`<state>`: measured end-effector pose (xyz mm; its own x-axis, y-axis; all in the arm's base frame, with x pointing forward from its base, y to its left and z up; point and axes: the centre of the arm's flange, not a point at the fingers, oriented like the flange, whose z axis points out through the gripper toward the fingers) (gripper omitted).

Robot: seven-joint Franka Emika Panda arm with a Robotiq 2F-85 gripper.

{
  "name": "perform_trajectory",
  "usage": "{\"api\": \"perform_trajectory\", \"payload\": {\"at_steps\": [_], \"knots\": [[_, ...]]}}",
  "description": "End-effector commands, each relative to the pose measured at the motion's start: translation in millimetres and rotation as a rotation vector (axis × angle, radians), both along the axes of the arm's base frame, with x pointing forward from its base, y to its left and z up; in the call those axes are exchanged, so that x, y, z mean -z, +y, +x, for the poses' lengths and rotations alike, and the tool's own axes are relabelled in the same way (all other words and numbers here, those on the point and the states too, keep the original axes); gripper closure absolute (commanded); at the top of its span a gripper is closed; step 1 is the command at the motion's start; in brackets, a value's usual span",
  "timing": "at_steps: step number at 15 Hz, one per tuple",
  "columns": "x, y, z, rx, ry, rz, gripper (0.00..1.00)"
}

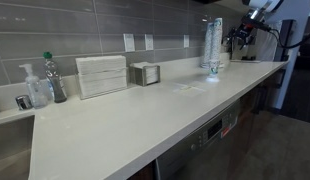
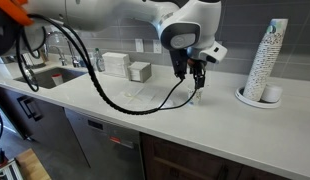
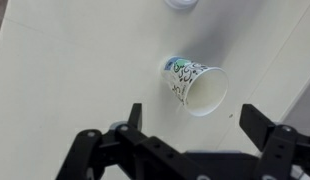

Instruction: Pick up the mixing stick from the paper cup and put it on the table

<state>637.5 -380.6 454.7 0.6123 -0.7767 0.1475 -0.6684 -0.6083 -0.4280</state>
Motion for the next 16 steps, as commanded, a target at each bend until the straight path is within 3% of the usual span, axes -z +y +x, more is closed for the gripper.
{"api": "perform_trajectory", "payload": {"at_steps": [1, 6, 14, 16], "knots": [[11.6, 0.1, 14.4, -0.027, 0.058, -0.014, 0.0], [26.0, 5.0, 32.2, -0.083, 0.106, -0.013, 0.0], [28.0, -9.3, 53.0, -0.106, 0.085, 0.021, 0.0], [31.1, -13.7, 59.8, -0.104, 0.08, 0.027, 0.17]]}}
